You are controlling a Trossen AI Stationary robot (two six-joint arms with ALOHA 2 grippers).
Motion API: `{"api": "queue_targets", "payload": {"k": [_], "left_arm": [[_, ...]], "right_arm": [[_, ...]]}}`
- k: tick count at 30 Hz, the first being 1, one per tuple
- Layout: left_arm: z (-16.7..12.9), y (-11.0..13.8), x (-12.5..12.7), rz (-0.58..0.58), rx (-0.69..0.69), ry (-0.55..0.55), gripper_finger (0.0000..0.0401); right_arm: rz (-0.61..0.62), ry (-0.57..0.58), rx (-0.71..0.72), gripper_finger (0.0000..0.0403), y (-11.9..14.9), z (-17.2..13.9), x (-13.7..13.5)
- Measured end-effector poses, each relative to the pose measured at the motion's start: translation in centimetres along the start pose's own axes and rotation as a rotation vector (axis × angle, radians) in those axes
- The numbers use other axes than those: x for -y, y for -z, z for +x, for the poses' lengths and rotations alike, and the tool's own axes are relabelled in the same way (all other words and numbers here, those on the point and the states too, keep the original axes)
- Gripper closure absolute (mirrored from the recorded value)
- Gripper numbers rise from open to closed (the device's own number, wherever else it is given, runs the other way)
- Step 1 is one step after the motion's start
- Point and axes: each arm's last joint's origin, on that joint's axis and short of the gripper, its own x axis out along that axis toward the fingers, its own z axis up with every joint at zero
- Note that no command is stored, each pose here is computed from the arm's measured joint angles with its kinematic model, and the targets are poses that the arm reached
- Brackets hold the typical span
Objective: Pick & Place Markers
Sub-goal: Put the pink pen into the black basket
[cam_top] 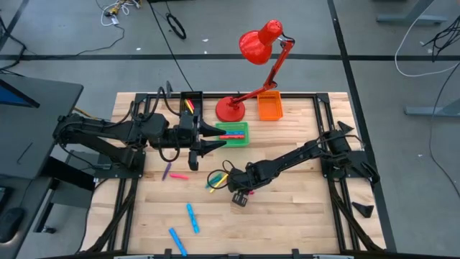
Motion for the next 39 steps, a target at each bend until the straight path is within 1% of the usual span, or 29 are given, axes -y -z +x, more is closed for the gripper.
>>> {"api": "queue_targets", "payload": {"k": [5, 7, 9, 12, 18, 32, 36, 39], "left_arm": [[0.0, 0.0, -0.2, 0.000, 0.002, -0.008, 0.0239], [0.1, -0.1, -0.4, -0.001, 0.002, -0.013, 0.0239], [0.1, 0.0, -0.4, -0.007, 0.000, -0.013, 0.0239], [0.1, -0.1, -0.5, -0.007, 0.002, -0.016, 0.0239], [0.1, -0.1, -0.5, -0.018, 0.006, -0.019, 0.0239], [0.2, -0.4, -1.4, -0.128, 0.027, -0.047, 0.0239], [0.2, -0.4, -1.4, -0.162, 0.031, -0.053, 0.0239], [0.2, -0.4, -1.4, -0.166, 0.032, -0.055, 0.0239]], "right_arm": [[-0.006, -0.019, -0.025, 0.0388, 0.0, -0.8, -0.2], [-0.022, -0.028, -0.048, 0.0388, 0.1, -1.8, -0.2], [-0.046, -0.054, -0.021, 0.0389, -0.2, -3.1, -0.5], [-0.078, -0.040, -0.023, 0.0390, -0.1, -4.7, -0.1], [-0.177, -0.038, -0.015, 0.0391, 0.3, -8.1, 0.3], [-0.366, -0.028, -0.014, 0.0392, 2.0, -15.0, 2.1], [-0.420, -0.010, -0.049, 0.0392, 2.6, -16.8, 2.7], [-0.459, 0.017, -0.104, 0.0396, 2.7, -18.4, 3.0]]}}
